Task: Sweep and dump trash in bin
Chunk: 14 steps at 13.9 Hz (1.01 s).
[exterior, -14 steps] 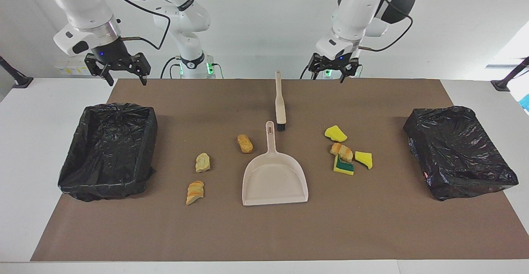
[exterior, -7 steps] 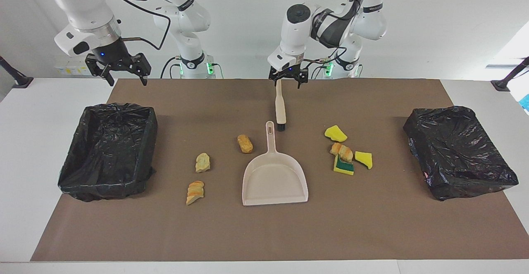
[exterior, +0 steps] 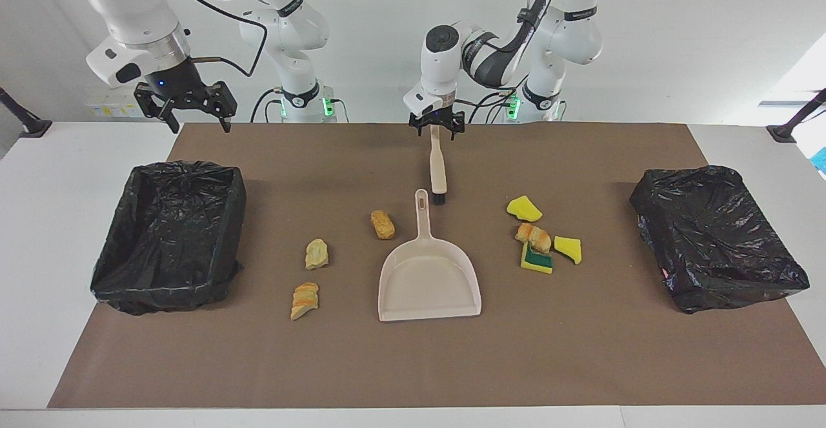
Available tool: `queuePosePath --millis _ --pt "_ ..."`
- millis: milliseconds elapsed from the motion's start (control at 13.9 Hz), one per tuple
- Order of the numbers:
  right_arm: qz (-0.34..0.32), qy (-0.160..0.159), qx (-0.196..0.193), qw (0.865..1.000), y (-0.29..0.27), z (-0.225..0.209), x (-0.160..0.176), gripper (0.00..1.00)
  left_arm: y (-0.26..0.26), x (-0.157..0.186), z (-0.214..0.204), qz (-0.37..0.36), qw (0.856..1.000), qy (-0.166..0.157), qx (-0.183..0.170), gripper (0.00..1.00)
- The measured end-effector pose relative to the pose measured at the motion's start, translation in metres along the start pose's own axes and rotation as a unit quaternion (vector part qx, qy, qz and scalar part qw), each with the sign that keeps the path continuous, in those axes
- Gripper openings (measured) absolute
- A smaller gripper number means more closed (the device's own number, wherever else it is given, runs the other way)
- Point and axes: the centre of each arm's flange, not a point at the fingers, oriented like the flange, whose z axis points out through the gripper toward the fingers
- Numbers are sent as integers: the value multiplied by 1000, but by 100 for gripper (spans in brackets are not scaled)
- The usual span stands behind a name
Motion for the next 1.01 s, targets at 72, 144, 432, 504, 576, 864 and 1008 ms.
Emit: queuePosePath --millis 72,144,432,504,576,864,1008 --pt "0 0 0 1000 0 0 0 100 0 0 0 0 1000 0 0 100" --pt "0 0 0 1000 0 0 0 100 0 0 1 1 1000 -1 0 100" --pt "0 -1 0 1000 0 1 -1 100 8 -10 4 15 1000 -3 4 97" --pt "0 -1 0 1000 0 1 -1 100 10 -14 6 20 1000 -4 6 96" --pt "0 -1 0 1000 -1 1 -1 100 11 -16 8 22 1000 -5 7 93" --pt "-1 -1 0 1000 -1 1 -2 100 10 -17 9 22 1000 -7 8 85" --pt "-1 -2 0 1000 -1 1 -2 100 9 -17 10 22 1000 -7 9 77"
